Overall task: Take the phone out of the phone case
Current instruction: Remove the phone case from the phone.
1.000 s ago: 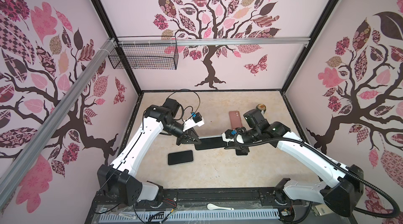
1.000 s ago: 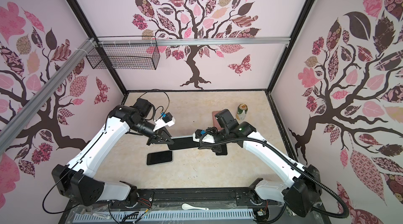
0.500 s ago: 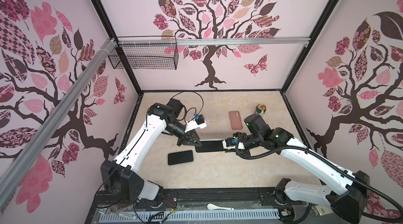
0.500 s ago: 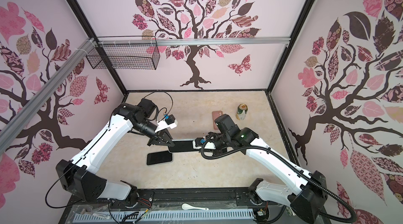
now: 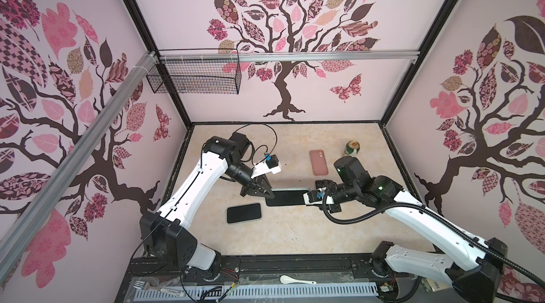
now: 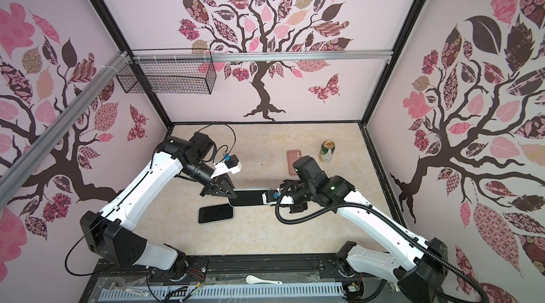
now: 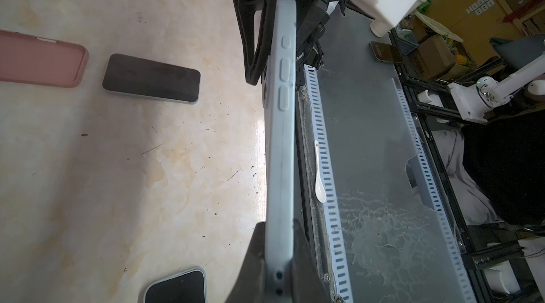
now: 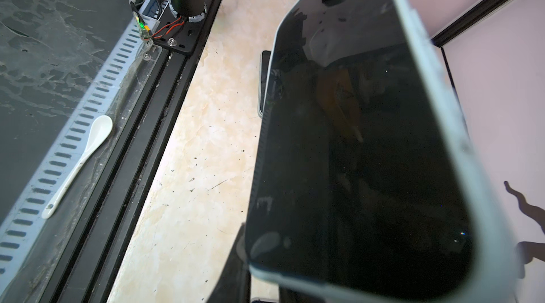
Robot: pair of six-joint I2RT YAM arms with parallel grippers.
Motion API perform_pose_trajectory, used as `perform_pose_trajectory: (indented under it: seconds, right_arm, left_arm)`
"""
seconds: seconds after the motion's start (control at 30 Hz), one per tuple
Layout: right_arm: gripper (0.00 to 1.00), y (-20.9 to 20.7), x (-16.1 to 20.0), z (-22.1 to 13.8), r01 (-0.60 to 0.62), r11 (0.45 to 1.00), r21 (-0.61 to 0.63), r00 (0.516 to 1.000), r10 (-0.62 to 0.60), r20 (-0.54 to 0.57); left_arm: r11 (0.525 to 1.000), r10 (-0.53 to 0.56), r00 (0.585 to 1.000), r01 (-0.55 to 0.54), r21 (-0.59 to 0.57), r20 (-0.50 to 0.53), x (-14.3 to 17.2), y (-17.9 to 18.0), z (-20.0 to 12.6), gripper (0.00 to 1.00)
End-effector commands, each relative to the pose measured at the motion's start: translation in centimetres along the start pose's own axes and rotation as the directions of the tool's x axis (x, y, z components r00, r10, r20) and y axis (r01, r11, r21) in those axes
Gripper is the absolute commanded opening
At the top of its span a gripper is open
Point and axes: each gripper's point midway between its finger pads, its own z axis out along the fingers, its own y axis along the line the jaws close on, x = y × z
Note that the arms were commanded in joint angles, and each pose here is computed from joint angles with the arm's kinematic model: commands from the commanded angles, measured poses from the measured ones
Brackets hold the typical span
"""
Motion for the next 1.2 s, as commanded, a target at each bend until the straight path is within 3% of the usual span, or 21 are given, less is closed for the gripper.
perform_pose_trajectory:
  seconds: [0.0, 0.67, 0.83, 0.97, 1.07, 1.17]
  right_arm:
    - [0.0, -5.3, -9.2, -3.3, 0.284, 0.912, 0.295, 0.911, -0.353, 0.215]
    - [0.0, -5.8, -7.4, -3.5, 0.291, 0.88, 0.375, 0.927, -0.356, 0.115]
    - [0.26, -4.5, -6.1, -4.0, 0.234, 0.897, 0.376, 0.95, -0.293, 0.106]
    - [0.5, -4.8, -3.7, -4.4, 0.084, 0.899, 0.43, 0.988, -0.13, 0.079]
    - [0.52, -5.5, -2.2, -4.8, -0.093, 0.87, 0.484, 0.991, 0.033, 0.131]
    - [0.5, -6.2, -1.3, -5.7, -0.282, 0.826, 0.489, 0.948, 0.161, 0.275]
  left_arm:
    - [0.993, -0.03, 0.997, 0.022, 0.119, 0.068, -2.1, -1.7, 1.2, 0.0]
    - [0.993, -0.028, 0.998, 0.022, 0.116, 0.048, -1.8, -1.6, 1.1, 0.0]
    - [0.999, 0.034, 0.985, -0.035, 0.0, 0.168, -3.2, -1.6, -1.4, 0.0]
    - [0.979, 0.107, 0.962, -0.058, -0.194, 0.253, -4.0, -0.9, -3.6, 0.0]
    - [0.943, 0.173, 0.94, -0.072, -0.324, 0.295, -4.4, -0.8, -4.6, 0.0]
    - [0.913, 0.221, 0.912, -0.069, -0.402, 0.344, -4.8, -0.9, -5.2, 0.0]
